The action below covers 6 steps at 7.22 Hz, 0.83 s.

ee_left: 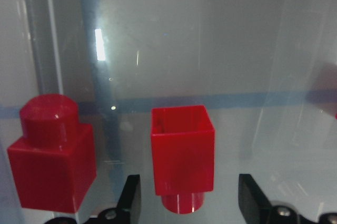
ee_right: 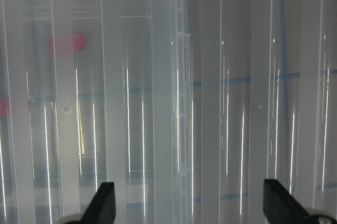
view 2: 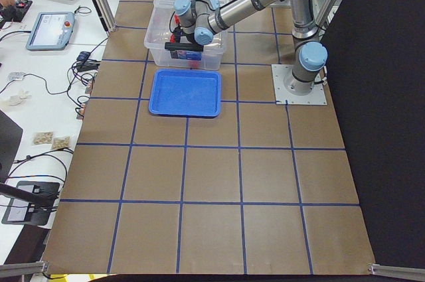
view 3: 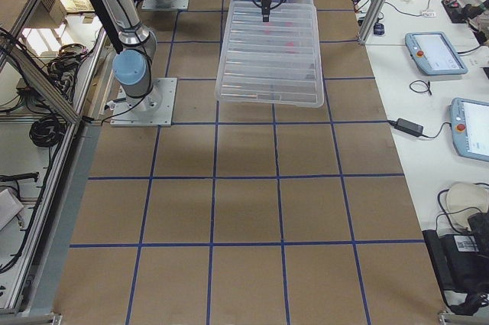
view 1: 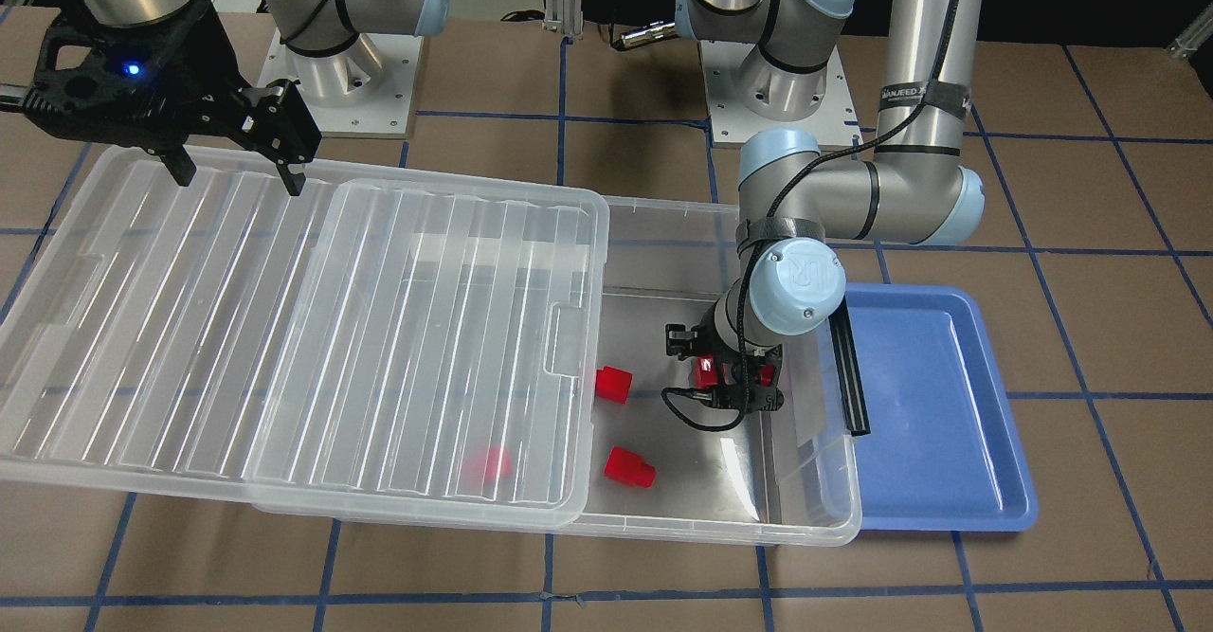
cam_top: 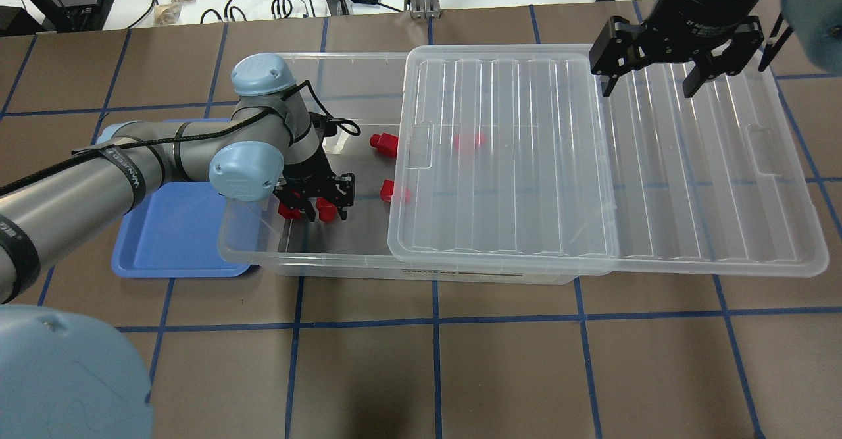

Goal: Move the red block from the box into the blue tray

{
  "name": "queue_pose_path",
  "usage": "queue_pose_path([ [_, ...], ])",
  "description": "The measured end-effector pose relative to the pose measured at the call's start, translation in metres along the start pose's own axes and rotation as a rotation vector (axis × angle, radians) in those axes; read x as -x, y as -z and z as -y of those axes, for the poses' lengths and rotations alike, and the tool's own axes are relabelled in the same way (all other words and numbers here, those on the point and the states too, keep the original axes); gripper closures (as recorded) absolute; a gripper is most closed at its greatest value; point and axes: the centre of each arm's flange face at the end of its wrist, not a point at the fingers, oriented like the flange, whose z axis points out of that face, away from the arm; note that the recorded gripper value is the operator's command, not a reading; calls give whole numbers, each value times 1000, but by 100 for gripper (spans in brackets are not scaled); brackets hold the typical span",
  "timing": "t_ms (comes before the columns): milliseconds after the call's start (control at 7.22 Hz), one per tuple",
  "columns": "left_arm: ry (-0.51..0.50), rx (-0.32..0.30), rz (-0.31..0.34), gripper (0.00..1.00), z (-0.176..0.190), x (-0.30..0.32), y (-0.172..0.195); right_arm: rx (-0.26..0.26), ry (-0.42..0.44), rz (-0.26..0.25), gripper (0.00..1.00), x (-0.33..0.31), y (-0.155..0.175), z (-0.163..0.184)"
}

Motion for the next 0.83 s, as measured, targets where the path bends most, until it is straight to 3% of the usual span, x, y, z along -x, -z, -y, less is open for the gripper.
queue_pose_path([
  [415, -1, -12, 0, 100, 3, 0, 4, 0, 4, 0, 0, 0, 0, 0],
  [831, -11, -89, 4, 100, 4, -7, 59, 0, 6, 4, 0, 0, 0, 0],
])
